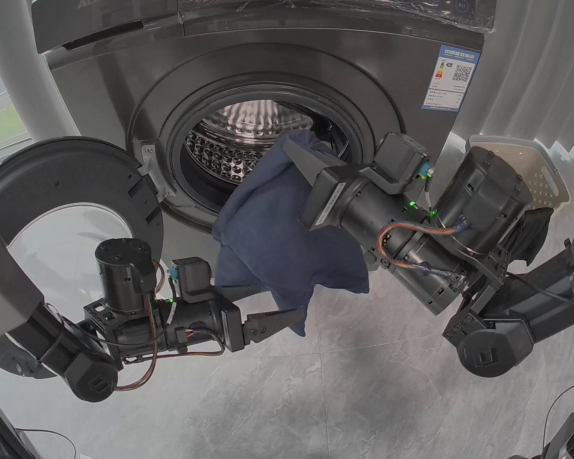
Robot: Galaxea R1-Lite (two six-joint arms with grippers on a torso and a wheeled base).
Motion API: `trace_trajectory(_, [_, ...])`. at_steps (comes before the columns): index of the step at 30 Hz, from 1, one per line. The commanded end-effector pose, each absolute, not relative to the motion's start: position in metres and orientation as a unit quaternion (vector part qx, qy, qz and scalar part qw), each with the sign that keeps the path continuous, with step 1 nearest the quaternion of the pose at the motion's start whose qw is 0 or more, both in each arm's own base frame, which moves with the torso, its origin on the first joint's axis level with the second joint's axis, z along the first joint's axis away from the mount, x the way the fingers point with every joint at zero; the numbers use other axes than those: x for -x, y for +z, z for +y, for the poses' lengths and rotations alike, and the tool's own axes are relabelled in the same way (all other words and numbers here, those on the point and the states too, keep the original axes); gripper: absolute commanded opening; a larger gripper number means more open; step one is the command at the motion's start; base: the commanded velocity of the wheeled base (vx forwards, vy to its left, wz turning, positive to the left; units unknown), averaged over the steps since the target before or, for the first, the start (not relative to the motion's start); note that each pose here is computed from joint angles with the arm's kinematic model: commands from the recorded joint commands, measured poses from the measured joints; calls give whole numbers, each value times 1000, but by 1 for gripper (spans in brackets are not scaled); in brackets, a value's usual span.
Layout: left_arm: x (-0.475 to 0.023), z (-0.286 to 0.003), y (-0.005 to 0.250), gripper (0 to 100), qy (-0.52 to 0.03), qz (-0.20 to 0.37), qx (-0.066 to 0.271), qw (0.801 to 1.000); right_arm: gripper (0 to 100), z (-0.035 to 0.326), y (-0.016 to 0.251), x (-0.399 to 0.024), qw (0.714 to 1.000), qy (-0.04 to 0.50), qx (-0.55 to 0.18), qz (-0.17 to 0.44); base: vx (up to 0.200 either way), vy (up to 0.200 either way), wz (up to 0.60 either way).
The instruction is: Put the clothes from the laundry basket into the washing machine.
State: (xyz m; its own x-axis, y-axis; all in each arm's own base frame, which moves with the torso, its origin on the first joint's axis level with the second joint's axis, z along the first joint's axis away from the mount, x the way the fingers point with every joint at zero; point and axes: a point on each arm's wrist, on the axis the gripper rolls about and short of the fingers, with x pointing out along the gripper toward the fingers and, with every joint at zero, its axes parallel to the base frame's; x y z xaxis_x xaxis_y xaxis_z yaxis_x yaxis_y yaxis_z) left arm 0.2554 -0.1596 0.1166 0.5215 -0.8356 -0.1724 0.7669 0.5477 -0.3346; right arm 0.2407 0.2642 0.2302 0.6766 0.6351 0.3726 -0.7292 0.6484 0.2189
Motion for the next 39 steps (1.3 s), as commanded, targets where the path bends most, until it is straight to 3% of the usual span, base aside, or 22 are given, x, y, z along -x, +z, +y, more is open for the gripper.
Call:
trace_trajectory(1, [-272,-165,106,100,-454,150,113,871,0,267,231,-237,896,384,-179,-133,0,0,0])
trace_trajectory(11, [-280,-174,105,100,-461,123,130,869,0,267,230,-237,896,384,-179,-131,0,0,0])
trace_trajectory(26, [-264,-192,116,100,-497,97,149,849,0,267,227,-240,898,382,-177,-130,0,0,0])
trace_trajectory(27, [-264,-192,116,0,-496,97,149,850,0,267,227,-240,898,382,-177,-130,0,0,0])
trace_trajectory(39, [-263,-192,117,0,-497,90,149,850,0,267,226,-240,898,382,-177,-130,0,0,0])
